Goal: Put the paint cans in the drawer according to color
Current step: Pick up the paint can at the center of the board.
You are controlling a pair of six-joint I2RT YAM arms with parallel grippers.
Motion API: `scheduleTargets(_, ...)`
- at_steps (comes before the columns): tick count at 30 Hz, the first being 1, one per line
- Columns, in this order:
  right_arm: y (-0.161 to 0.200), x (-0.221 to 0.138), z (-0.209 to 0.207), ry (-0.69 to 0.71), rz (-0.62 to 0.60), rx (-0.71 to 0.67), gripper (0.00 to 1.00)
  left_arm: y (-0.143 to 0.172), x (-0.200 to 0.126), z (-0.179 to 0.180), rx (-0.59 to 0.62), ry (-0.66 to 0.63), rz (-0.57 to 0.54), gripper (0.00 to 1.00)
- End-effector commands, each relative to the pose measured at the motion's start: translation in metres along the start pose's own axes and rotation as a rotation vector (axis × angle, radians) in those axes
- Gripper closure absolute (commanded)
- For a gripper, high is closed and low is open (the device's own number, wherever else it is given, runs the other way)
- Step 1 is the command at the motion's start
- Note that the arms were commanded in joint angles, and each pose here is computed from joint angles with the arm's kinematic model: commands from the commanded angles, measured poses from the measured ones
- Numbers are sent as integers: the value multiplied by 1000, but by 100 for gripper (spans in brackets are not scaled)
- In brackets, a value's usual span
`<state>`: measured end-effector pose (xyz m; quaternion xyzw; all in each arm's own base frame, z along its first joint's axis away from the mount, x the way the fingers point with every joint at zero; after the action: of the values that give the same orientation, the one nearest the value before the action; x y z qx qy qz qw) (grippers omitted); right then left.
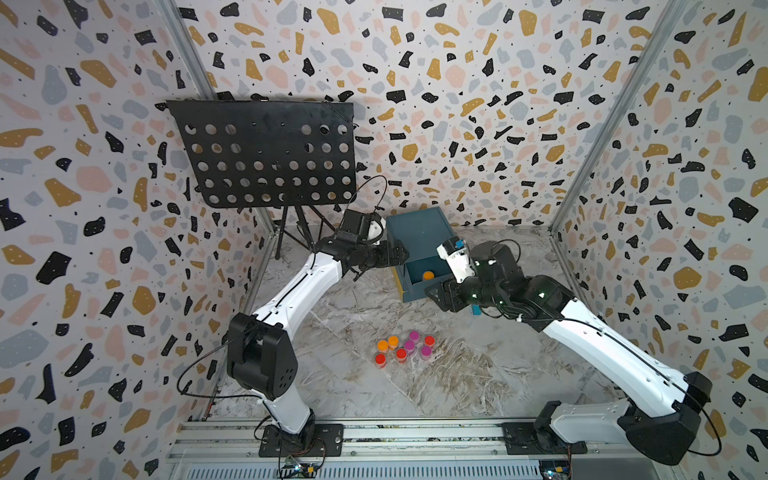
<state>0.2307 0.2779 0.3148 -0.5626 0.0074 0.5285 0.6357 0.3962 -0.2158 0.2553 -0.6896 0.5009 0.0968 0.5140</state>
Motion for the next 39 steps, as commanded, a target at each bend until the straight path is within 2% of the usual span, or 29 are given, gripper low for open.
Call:
scheduleTargets(1, 14, 21, 4, 33, 24, -18, 41, -2, 2, 2, 33, 14, -30, 0)
scheduleTargets(5, 35, 49, 17, 31, 33, -59, 42, 2, 4, 2, 31, 34, -6, 0)
scheduleTargets(12, 68, 103, 24, 26, 156, -80, 42, 1, -3, 3, 23, 53, -22, 0)
scheduleTargets(22, 94, 162, 21, 73, 261, -77, 43, 6, 0, 8, 35, 32, -7, 0)
scheduleTargets(29, 109, 188, 17, 98, 313, -69, 44, 7, 0, 16, 19, 18, -9, 0)
scheduleTargets(39, 119, 205, 15, 130, 359, -84, 45, 8, 3, 18, 11, 20, 0, 0)
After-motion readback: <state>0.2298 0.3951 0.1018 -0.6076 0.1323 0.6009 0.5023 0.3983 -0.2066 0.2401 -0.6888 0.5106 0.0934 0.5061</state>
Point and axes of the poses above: each gripper's point midway between its finger pads, its own x axis out along the fingers, its own z axis along the line the jaws close on, y = z × x, the point moved 3 cm from there along -x, back along the fingers, and after that the axes turned 6 degrees about x, right-handed, at the moved point
